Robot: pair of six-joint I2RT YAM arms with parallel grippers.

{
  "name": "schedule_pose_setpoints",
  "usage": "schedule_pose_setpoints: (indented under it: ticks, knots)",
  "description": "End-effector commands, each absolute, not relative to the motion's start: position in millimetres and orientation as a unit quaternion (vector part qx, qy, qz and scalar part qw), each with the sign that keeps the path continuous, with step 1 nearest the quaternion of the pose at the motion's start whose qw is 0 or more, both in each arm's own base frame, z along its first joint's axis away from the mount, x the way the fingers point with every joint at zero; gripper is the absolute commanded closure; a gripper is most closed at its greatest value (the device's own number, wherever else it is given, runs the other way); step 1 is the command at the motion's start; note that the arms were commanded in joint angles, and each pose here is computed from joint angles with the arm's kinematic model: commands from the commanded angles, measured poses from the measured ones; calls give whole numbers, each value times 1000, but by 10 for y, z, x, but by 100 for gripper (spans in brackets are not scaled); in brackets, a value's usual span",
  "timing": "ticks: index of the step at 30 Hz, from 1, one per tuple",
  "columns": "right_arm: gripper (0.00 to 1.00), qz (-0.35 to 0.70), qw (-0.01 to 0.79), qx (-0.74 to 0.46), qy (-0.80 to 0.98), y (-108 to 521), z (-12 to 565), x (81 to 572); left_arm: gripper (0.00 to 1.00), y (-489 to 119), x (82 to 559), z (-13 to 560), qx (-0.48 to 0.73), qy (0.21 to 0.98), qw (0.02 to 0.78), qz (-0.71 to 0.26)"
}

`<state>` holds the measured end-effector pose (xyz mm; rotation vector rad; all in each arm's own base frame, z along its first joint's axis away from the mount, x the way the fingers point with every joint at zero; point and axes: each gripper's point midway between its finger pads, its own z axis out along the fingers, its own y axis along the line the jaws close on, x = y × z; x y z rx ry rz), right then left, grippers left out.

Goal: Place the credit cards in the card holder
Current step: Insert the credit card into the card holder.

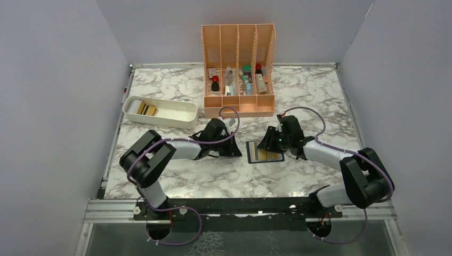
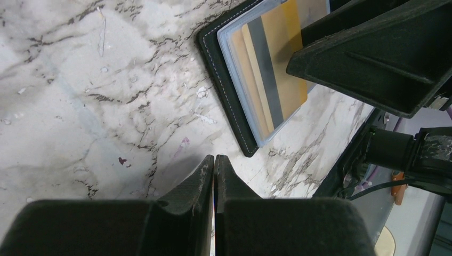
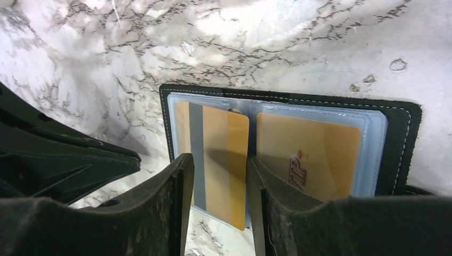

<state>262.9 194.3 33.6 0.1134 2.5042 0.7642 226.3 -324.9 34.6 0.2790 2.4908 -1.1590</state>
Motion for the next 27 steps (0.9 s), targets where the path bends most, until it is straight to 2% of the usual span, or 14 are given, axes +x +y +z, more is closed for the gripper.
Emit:
schedule_pose_setpoints:
  ticks: [1,9,16,17,20,27]
  knots:
    - [54,242,265,36,933,1845,327,2644,93,-3350,2407,487,100,874,217,-424]
    - [44,210,284,29,935,1770,459,2709,93,-3388,2434,564,101,869,221,-431]
    - [61,210,288,22,934,1777,520,2719,93,-3422,2430,578,104,866,218,-438]
    - [61,213,289,21,933,1786,543,2721,93,-3432,2429,590,105,865,218,-440]
    - [52,206,294,20,933,1770,598,2734,93,-3447,2438,615,106,863,220,-443]
    - [51,215,285,15,934,1826,528,2739,93,-3508,2461,503,105,863,208,-447]
